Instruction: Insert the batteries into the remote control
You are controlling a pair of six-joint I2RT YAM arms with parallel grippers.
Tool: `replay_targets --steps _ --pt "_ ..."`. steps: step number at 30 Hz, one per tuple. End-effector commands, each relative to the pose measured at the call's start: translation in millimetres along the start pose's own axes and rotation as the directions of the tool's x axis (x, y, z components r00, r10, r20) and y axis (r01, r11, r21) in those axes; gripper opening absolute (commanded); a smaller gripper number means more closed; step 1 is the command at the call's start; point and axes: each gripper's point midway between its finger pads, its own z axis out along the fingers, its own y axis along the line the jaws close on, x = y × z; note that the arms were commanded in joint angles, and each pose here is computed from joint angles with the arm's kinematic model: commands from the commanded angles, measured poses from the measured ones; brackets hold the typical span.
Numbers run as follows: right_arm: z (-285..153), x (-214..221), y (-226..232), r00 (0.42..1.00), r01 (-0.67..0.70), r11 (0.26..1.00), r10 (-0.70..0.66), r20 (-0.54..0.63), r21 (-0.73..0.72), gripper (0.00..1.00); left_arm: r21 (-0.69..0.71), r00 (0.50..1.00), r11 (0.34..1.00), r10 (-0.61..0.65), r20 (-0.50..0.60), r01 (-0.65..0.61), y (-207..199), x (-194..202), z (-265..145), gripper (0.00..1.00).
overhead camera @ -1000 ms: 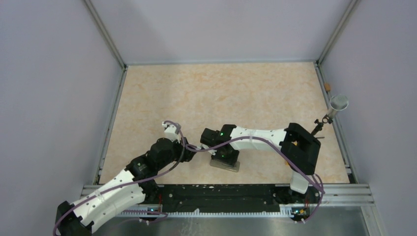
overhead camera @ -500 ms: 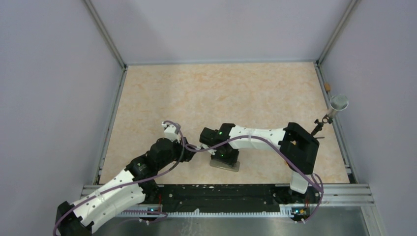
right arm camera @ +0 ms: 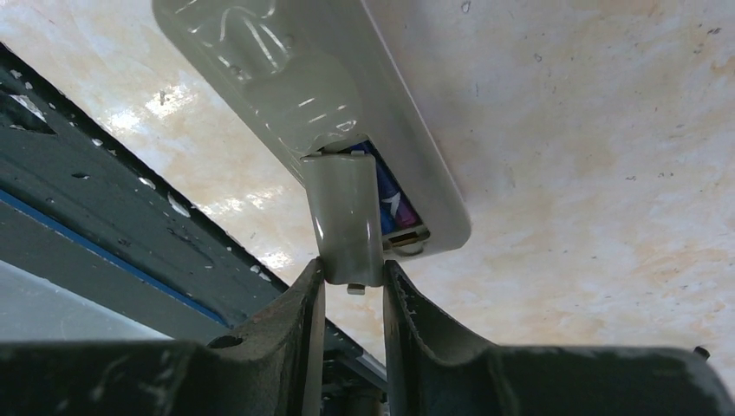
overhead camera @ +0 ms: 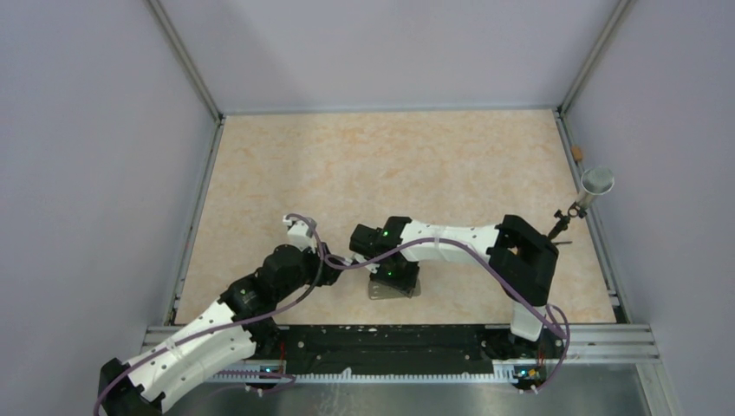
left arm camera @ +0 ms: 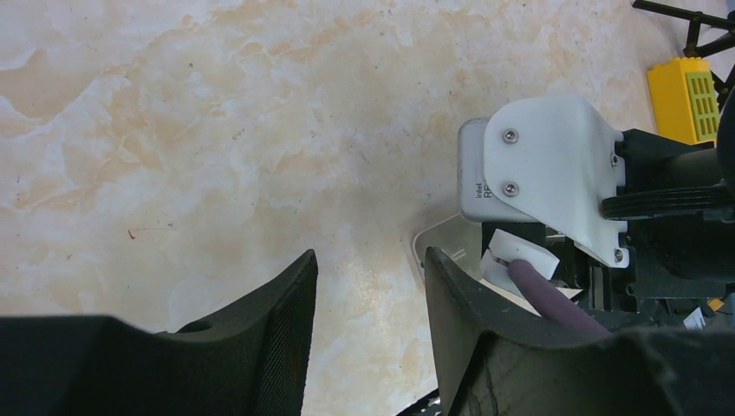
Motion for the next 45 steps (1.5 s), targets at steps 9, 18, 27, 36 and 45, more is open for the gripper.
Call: replay_targets --steps 9,18,27,36,45 --pt "-3.1 -22.8 -5.8 0.998 0.011 1.0 -0.012 0.054 0.02 0.12 0.018 0.998 1.0 -0.005 0.063 0.004 -3.4 -12.1 -5.2 0.54" --pt "-6.4 -25.5 -10.0 0.997 0.015 0.999 -0.018 0.072 0.044 0.08 0.006 0.999 1.0 -0.03 0.042 0.03 -1.5 -7.5 -6.4 0.54" --pt "-18.3 -23.7 -11.7 0.989 -0.035 0.998 0.026 0.146 0.061 0.0 -0.02 0.995 0.995 -0.092 0.025 0.093 2.7 -1.8 -9.9 0.54" --pt "-40.7 -15.5 -10.5 0.946 -0.097 0.994 0.078 0.316 0.047 0.0 0.093 0.984 0.98 -0.177 0.002 0.176 -19.6 -0.8 -16.2 0.55" --pt "-62.9 -22.5 3.1 0.848 -0.034 0.999 0.034 0.529 -0.011 0.0 0.286 0.971 0.928 -0.221 -0.096 0.239 -65.5 -2.4 -19.4 0.6"
